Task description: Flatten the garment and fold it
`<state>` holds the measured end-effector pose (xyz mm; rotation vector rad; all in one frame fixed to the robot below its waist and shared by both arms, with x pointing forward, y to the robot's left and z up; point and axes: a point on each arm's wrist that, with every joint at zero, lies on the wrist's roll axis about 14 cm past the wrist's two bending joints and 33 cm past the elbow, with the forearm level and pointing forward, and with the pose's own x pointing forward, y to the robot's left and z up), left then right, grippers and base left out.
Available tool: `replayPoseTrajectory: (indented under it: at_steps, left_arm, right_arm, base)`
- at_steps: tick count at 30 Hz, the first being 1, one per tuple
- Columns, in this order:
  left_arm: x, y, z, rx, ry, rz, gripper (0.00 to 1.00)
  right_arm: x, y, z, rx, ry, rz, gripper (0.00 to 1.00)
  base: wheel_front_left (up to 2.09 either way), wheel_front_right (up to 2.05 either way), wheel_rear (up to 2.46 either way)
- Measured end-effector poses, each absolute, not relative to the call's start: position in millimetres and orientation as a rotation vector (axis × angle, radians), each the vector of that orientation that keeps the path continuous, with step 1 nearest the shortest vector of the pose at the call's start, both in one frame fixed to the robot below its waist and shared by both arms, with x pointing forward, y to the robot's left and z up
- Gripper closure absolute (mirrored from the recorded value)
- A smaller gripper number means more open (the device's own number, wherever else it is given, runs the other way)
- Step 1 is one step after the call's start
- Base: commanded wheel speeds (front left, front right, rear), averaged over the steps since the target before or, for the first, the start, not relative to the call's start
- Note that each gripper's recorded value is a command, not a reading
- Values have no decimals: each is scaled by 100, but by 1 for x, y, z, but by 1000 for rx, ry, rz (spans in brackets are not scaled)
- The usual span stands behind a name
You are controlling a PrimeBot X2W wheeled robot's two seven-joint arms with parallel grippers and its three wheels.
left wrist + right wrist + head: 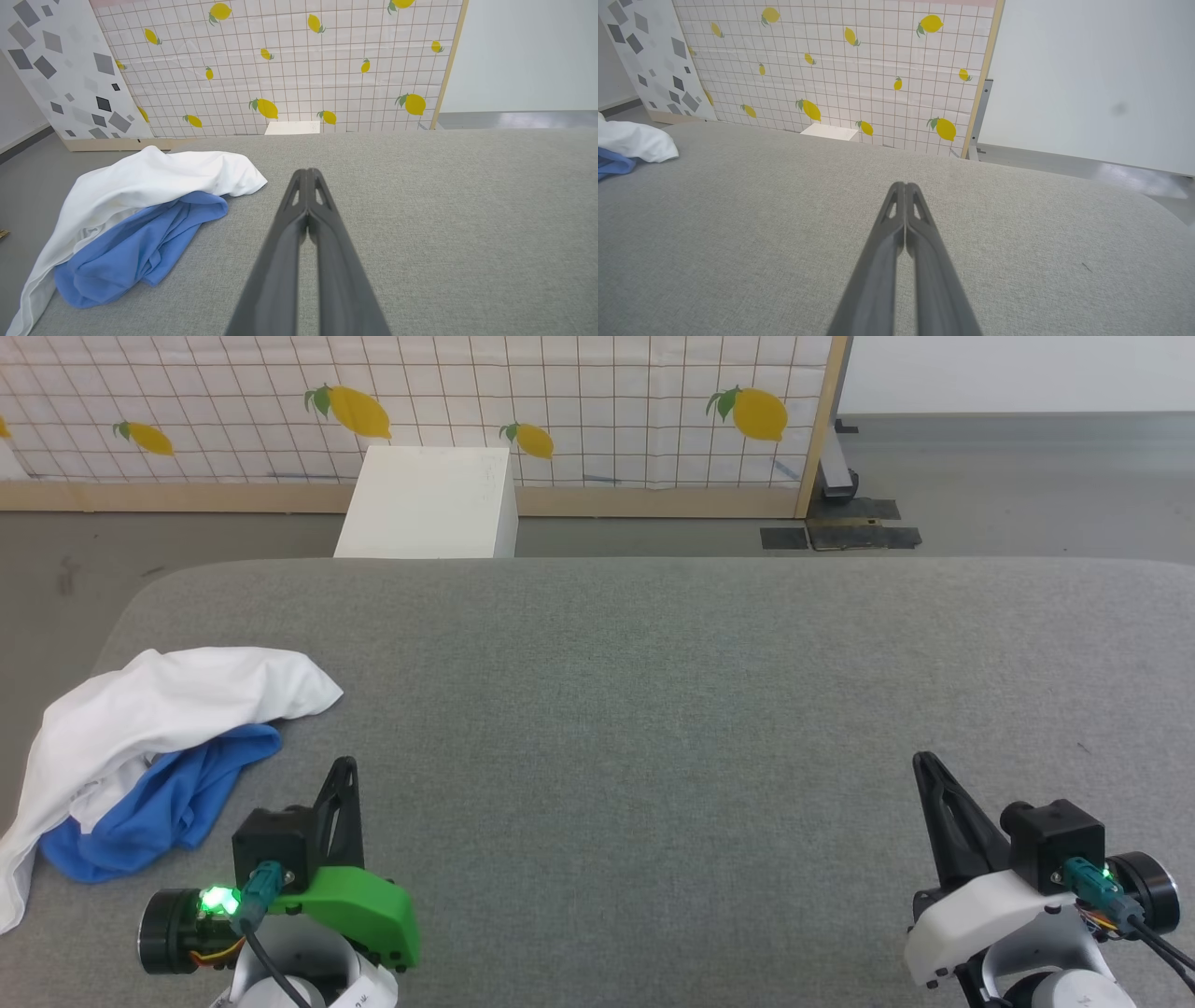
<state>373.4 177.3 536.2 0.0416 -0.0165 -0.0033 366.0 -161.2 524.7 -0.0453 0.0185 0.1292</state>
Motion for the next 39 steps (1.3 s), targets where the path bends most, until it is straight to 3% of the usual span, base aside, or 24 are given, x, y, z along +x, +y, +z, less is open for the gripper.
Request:
replayPoseTrajectory:
  at_steps: [39]
  left_arm:
    - [373, 177, 536, 42, -17, -3, 100]
  right_arm:
    - [366, -161, 525, -45, 18, 129, 100]
  base:
    - [0, 0, 0]
